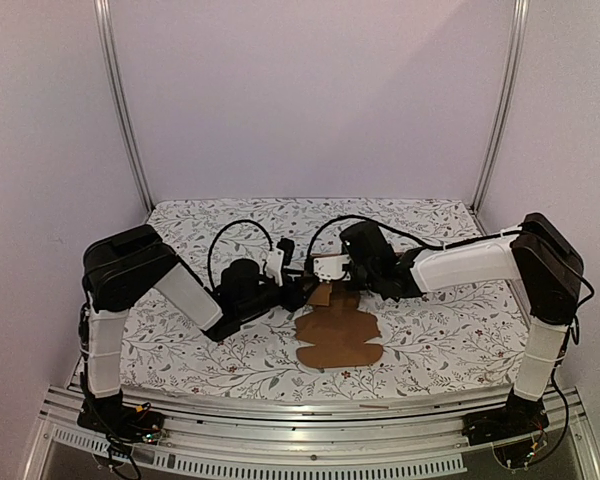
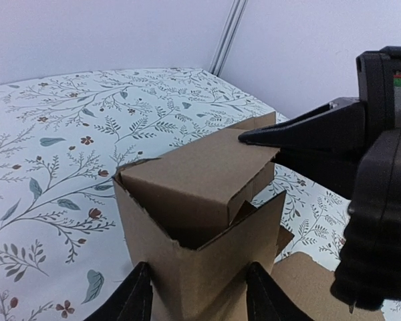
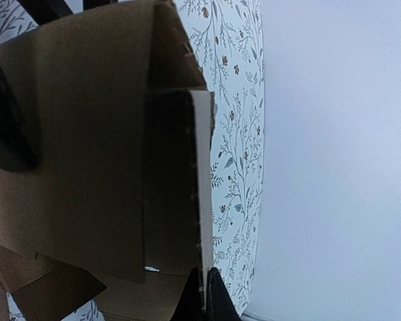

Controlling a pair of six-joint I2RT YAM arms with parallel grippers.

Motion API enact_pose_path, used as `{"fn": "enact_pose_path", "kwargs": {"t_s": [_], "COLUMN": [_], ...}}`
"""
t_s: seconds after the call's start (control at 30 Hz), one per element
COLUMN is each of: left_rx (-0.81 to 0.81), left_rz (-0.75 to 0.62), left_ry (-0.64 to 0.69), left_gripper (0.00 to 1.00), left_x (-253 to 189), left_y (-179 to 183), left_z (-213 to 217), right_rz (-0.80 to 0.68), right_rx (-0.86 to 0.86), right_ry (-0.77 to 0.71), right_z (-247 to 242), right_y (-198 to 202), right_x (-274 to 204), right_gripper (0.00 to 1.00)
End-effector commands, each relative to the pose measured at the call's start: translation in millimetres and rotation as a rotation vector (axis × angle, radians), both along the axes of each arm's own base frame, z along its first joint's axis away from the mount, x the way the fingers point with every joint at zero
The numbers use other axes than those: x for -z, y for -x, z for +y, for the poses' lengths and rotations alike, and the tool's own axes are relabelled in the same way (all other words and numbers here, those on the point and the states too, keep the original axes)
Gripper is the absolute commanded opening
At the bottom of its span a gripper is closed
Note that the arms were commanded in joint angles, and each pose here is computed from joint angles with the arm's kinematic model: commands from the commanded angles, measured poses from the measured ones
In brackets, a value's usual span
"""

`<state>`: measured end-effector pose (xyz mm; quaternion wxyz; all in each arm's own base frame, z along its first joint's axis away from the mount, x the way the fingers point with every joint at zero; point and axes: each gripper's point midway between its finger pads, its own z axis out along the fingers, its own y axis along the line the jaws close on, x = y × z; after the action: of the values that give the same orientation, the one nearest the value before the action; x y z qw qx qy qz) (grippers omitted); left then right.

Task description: Fold the paper box

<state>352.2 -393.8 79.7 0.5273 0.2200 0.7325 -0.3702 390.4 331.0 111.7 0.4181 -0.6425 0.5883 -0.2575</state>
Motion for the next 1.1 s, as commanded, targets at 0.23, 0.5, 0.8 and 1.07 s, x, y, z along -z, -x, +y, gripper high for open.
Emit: {"fn": "enact_pose_path", "kwargs": {"t_s": [0.23,0.5,0.8,1.07], "left_rx": [0.060,0.122,0.062,0.017], "left_rz": [-0.108,-0.089,-0.040,-0.060], "left_ry": [0.084,0.054,-0.034,-0.044], "left_gripper": [0.49,0.51,0.49,0.50], "left_x": [-11.4,-4.0,15.3,3.3], "left_y": [20.2,28.7,19.9,23.3], "left_z": [-16.1,-22.5,-19.7,-10.9], "right_rz": [0.110,-0.001,-0.051,-0.076], "right_rx": [0.035,0.046,0.079,0.075], "right_ry": [-0.021,-0.046,-0.069,-0.066], "right_z": [-6.5,-3.3,3.0,7.5], "right_y": [16.6,10.6,4.5,12.0], "right_x": [6.2,-3.3,-18.2,-18.0], "right_gripper": [0.00,0.00,0.00,0.00]}}
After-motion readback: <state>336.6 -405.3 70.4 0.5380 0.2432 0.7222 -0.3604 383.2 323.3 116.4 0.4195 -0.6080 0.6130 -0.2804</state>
